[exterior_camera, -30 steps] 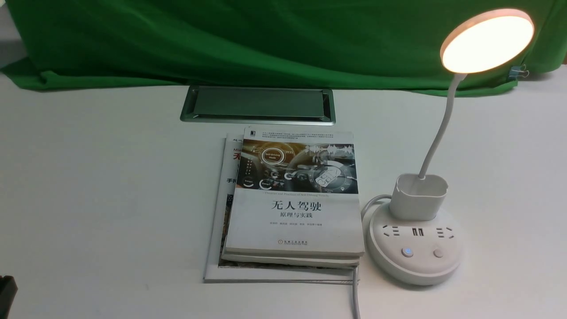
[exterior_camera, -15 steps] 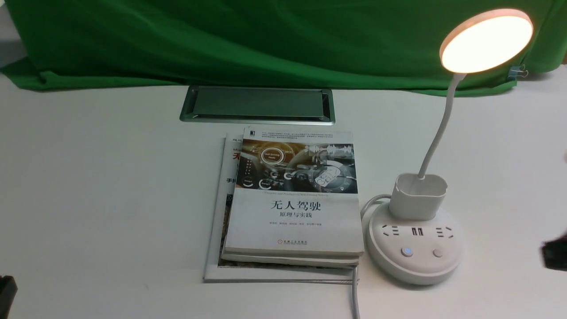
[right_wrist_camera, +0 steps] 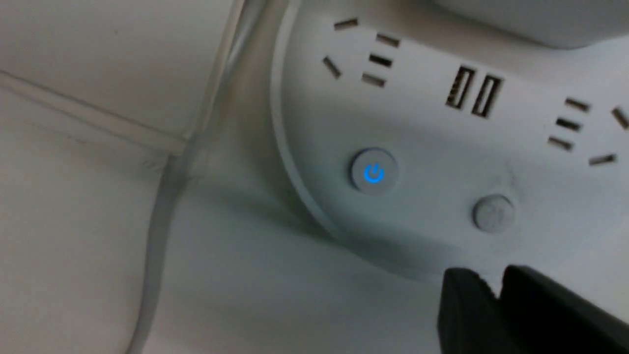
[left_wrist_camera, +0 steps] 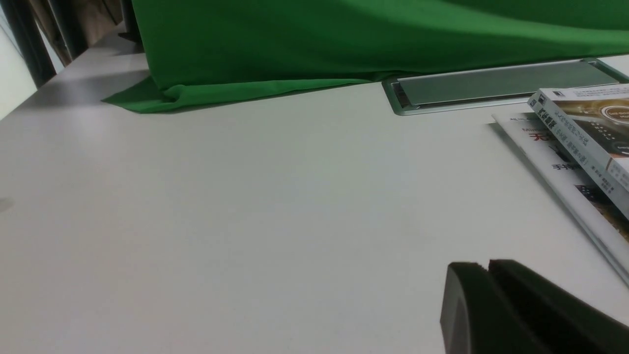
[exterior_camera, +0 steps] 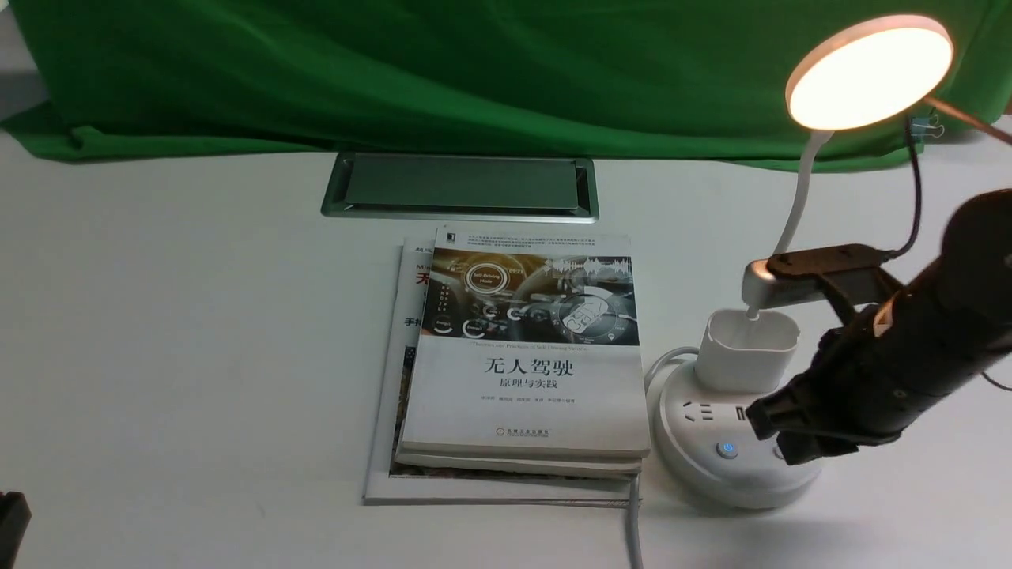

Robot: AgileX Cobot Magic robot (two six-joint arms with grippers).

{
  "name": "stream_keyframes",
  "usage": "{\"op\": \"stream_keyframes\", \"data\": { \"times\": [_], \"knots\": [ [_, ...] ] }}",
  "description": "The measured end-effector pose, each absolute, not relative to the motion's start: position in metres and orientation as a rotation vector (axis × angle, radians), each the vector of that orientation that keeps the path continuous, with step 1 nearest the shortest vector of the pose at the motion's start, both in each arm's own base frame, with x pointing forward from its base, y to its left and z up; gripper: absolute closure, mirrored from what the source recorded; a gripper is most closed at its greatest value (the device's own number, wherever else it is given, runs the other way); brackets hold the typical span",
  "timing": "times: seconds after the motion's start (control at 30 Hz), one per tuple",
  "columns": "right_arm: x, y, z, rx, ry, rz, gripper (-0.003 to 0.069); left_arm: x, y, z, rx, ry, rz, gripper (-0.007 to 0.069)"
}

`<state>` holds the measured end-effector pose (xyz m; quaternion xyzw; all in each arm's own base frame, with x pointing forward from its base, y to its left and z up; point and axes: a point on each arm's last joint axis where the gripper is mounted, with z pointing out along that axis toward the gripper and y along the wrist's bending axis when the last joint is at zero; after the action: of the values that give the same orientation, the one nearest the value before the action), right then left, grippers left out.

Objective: Turn off the desk lamp on the white desktop by hand.
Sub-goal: 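Press the power button on the lamp base to turn the lamp off with the right gripper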

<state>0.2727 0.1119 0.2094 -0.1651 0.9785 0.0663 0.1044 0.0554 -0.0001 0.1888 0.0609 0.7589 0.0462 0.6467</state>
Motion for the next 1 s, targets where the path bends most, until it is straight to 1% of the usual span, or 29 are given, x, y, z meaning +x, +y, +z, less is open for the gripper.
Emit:
{"op": "stream_keyframes", "data": {
  "times": [0.27, 0.53, 0.8, 1.0],
  "knots": [
    [0.281, 0.114, 0.2, -0.477, 2.875, 0.193, 0.0511, 0.055, 0.0, 0.189, 0.138, 1.726, 0.105, 0.0606],
    [0.293, 0.111, 0.181, -0.448, 2.908, 0.175, 0.0512, 0.055, 0.0, 0.189, 0.138, 1.726, 0.105, 0.0606],
    [0.295, 0.111, 0.18, -0.447, 2.913, 0.173, 0.0515, 0.055, 0.0, 0.189, 0.137, 1.726, 0.104, 0.0606],
    [0.294, 0.11, 0.186, -0.442, 2.877, 0.178, 0.0516, 0.055, 0.0, 0.189, 0.137, 1.726, 0.104, 0.0606]
  ]
}}
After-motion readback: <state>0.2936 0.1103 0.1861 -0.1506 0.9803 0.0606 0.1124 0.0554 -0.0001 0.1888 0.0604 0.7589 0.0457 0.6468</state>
